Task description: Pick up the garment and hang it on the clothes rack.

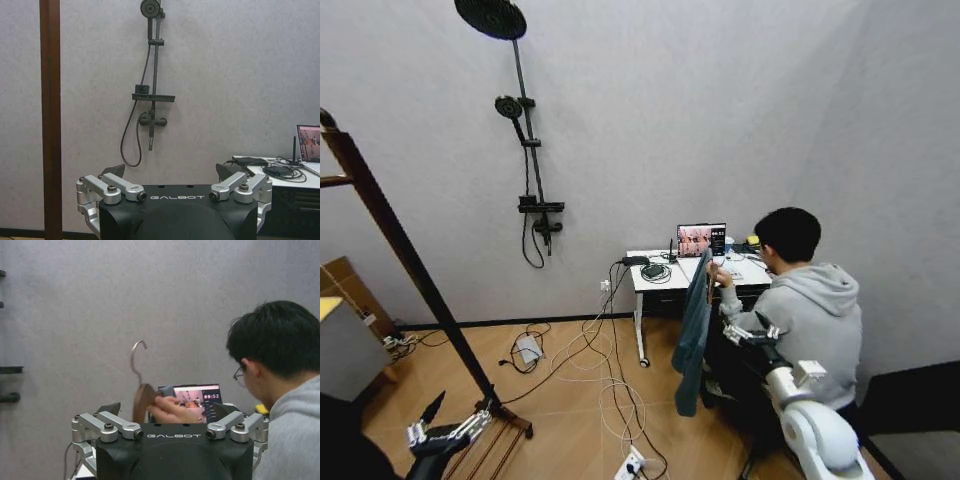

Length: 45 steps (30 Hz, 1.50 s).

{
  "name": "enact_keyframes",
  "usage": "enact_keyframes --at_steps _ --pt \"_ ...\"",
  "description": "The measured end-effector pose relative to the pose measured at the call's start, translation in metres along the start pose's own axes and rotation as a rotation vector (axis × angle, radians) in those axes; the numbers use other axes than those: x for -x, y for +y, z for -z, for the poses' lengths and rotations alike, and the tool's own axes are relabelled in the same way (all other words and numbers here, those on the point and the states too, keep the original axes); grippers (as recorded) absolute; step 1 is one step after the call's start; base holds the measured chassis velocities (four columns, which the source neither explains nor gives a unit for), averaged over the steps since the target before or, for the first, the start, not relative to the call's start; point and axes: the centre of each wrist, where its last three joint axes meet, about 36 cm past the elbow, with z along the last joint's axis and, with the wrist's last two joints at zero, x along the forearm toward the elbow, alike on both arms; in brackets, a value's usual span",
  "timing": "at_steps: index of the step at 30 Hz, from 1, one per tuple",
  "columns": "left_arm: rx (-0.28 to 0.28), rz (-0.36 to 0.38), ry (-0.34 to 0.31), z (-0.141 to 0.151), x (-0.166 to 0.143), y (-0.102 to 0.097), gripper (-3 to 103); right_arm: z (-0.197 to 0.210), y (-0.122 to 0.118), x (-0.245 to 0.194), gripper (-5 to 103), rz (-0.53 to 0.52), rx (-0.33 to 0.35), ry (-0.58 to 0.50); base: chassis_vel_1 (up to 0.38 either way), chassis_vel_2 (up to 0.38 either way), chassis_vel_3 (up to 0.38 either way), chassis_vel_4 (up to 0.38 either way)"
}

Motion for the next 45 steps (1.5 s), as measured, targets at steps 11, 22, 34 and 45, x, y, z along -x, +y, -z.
enact_keyframes --at_steps 11,22,34,45 --pt "0.000 0.000 0.000 0.000 0.000 0.000 100 0.006 -0.015 0.114 100 0.050 -0.042 0.014 0.032 -0.031 -0.023 0.034" --pt "0.000 0.000 0.000 0.000 0.000 0.000 100 -0.012 0.020 0.144 100 0.075 0.017 0.098 0.000 0.000 0.000 0.000" --pt "0.000 0.000 0.000 0.000 0.000 0.000 100 -0.016 0.018 0.164 70 0.044 0.013 0.101 0.000 0.000 0.000 0.000" --pt "0.000 0.000 0.000 0.000 0.000 0.000 100 -0.006 0.018 0.163 27 0.058 -0.015 0.084 0.000 0.000 0.000 0.000"
